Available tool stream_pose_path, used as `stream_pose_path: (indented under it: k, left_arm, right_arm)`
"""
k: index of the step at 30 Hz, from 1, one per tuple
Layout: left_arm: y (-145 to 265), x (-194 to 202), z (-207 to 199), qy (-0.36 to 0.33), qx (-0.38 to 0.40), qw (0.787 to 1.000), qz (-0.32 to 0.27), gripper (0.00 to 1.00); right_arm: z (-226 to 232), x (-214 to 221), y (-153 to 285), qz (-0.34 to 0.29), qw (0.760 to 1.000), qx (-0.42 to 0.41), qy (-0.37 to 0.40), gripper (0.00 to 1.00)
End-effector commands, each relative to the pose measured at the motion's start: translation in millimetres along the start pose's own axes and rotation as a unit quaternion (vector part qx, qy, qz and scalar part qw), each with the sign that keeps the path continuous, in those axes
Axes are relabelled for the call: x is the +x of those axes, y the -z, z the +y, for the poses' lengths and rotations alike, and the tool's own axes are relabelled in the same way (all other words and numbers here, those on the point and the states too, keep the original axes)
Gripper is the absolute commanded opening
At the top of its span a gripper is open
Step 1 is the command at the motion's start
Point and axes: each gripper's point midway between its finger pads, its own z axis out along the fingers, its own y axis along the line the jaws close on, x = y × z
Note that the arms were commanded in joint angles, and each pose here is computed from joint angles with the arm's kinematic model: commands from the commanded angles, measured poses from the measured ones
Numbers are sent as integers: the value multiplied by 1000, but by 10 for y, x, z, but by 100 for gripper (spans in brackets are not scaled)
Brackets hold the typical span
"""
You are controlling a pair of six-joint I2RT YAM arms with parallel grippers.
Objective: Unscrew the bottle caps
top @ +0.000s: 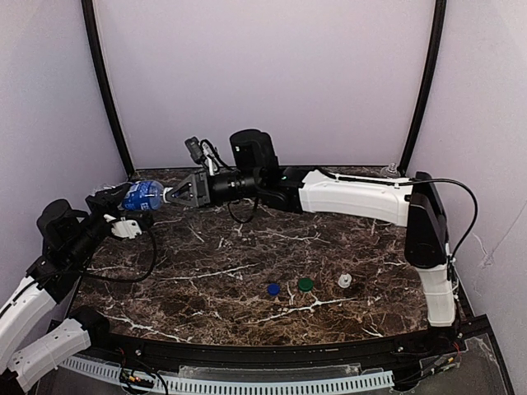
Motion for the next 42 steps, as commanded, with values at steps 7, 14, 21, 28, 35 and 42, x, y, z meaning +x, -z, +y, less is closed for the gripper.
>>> stream_pose_path:
  k: [7, 14, 21, 28, 35, 42]
  left_arm:
    - [457, -602, -645, 101, 223, 957, -157, 37]
    - [651, -691, -845, 108, 283, 936, -180, 36]
    - [735, -703, -963, 115, 312, 926, -180, 36]
    - [736, -699, -949, 123, 312, 926, -176, 36]
    - [708, -683, -920, 135, 304, 928, -168, 35]
    - [310, -382, -584, 175, 181, 964, -81, 35]
  right_arm:
    - [623, 722, 162, 85, 753, 90, 647, 0]
    - [456, 862, 302, 142, 457, 202, 854, 0]
    - [596, 601, 456, 96, 155, 284, 941, 0]
    - [607, 662, 412, 94, 109, 272, 952, 0]
    - [608, 632, 389, 63, 175, 291, 939, 83]
    - [542, 486, 526, 28, 421, 317, 849, 99]
